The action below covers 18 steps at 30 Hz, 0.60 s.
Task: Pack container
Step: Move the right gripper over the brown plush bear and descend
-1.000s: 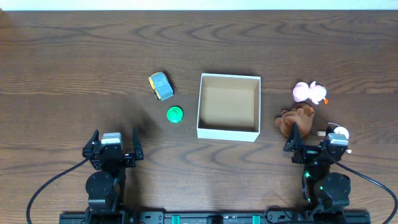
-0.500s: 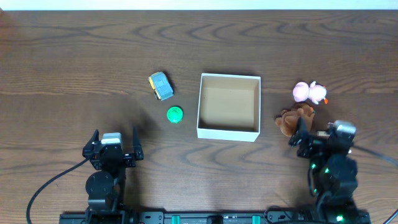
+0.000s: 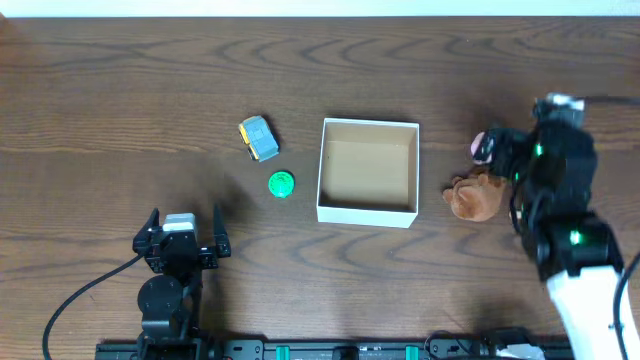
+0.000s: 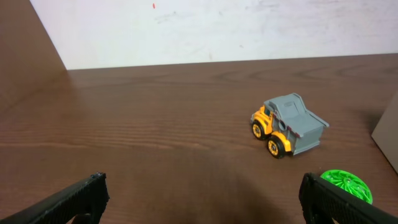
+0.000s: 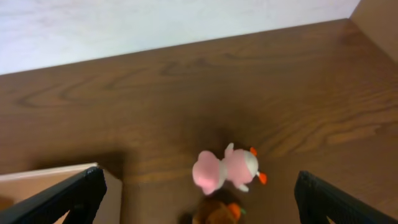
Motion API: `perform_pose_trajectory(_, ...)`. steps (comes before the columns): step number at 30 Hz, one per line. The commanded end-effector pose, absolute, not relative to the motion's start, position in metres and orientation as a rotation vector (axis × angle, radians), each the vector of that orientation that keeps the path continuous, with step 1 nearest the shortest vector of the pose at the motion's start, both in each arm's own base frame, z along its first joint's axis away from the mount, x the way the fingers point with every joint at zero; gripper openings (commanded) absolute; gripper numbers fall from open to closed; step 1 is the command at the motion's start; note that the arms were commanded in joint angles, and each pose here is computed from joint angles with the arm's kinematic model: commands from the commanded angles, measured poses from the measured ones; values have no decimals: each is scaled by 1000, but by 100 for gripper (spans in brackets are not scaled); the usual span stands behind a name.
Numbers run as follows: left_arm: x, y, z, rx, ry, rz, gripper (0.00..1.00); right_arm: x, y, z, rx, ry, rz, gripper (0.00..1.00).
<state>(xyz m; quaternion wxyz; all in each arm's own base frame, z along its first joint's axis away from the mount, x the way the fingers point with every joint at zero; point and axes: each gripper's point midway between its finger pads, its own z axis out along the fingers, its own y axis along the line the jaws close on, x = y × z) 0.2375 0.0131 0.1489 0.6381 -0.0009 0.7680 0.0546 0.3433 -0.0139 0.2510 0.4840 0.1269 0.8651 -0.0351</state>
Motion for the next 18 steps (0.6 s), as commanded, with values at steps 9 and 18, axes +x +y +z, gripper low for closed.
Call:
perform_pose_trajectory(9,238,12,135,17,1783,122,98,347,-25,222,593,2290,-114,99)
perform_pose_trajectory(18,238,12,135,17,1783,122,98,333,-10,207,624,2386,-7,99)
